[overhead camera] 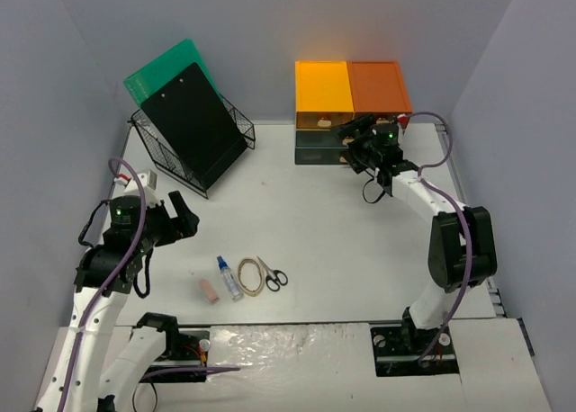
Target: Organize the desk
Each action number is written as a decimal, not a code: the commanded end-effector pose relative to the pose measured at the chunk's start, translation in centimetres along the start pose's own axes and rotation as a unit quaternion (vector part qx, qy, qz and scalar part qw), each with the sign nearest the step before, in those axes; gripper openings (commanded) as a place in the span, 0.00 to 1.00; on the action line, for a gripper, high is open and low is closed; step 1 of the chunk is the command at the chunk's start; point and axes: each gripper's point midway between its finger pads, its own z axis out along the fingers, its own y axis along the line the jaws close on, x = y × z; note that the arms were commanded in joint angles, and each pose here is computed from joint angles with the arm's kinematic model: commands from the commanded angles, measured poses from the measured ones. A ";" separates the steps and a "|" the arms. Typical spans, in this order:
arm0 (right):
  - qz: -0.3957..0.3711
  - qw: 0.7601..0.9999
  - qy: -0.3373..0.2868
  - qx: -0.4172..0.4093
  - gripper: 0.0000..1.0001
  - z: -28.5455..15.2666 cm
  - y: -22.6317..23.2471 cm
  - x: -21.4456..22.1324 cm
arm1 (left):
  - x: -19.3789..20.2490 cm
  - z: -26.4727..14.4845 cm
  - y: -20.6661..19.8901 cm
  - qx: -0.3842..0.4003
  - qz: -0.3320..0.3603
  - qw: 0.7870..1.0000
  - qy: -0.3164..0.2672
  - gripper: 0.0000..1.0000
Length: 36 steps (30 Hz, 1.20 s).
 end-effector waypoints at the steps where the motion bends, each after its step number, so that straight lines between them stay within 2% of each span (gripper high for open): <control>1: 0.059 0.989 -0.072 -0.113 0.95 -0.3 6.5 -5.3 | -2.9 -0.3 -2.0 0.036 -0.002 0.999 -0.039 0.80; 9: 0.102 0.978 -0.077 -0.166 0.91 0.0 8.1 -6.9 | -3.0 0.0 -2.4 0.040 0.008 0.999 -0.034 0.80; 17: 0.137 0.970 -0.125 -0.159 0.89 -1.7 5.6 -12.3 | -3.0 -0.2 -2.2 0.034 0.015 0.999 -0.033 0.80; 26: 0.142 0.969 -0.140 -0.145 0.87 -3.2 3.9 -14.8 | -3.6 0.0 -2.6 0.040 0.011 0.998 -0.039 0.80; 30: 0.143 0.969 -0.139 -0.143 0.81 -3.2 3.4 -14.9 | -3.6 0.0 -2.6 0.039 0.010 0.998 -0.039 0.80; 36: 0.145 0.969 -0.137 -0.145 0.65 -3.1 3.0 -15.3 | -3.5 -0.2 -2.6 0.040 0.008 0.998 -0.040 0.79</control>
